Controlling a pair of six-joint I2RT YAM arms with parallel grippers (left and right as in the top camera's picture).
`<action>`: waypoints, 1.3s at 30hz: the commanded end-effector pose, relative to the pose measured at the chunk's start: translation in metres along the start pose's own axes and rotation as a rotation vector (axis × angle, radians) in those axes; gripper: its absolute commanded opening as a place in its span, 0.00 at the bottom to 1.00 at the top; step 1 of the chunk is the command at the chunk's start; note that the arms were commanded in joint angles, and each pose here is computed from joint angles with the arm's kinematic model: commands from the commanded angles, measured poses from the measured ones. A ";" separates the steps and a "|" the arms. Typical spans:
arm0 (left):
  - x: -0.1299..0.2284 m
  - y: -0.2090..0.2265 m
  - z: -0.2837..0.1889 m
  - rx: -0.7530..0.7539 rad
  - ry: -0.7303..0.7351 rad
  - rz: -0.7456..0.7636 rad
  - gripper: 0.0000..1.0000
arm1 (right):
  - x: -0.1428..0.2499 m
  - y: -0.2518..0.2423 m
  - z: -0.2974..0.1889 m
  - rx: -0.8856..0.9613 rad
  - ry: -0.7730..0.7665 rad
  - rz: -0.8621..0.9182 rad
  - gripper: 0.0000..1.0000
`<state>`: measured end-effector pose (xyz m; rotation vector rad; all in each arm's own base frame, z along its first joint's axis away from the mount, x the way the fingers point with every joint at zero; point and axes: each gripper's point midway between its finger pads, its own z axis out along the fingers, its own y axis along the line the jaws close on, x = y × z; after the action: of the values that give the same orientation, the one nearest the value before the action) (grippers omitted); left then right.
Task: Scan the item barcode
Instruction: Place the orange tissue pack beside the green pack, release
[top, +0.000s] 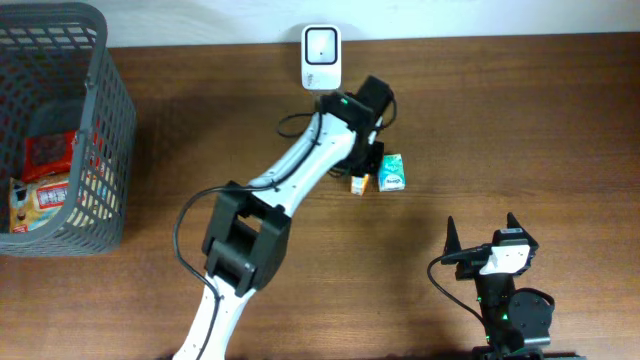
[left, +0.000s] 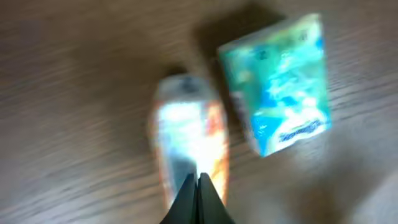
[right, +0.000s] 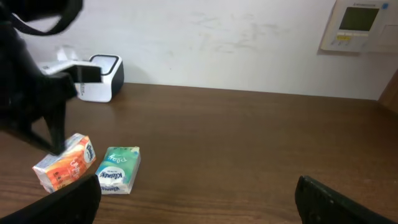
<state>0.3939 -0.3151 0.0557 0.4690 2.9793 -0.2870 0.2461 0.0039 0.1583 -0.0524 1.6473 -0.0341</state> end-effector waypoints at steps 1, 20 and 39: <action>0.001 -0.012 0.012 0.007 -0.014 0.029 0.00 | 0.003 -0.003 0.000 0.015 0.005 0.001 0.99; 0.022 0.027 0.043 -0.065 0.183 -0.050 0.00 | 0.003 -0.003 0.000 0.015 0.005 0.001 0.98; -0.033 0.020 0.026 -0.086 -0.006 -0.048 0.03 | 0.003 -0.003 0.000 0.015 0.005 0.000 0.98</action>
<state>0.4187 -0.3157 0.0093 0.4316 3.0153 -0.1516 0.2461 0.0039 0.1583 -0.0533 1.6473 -0.0349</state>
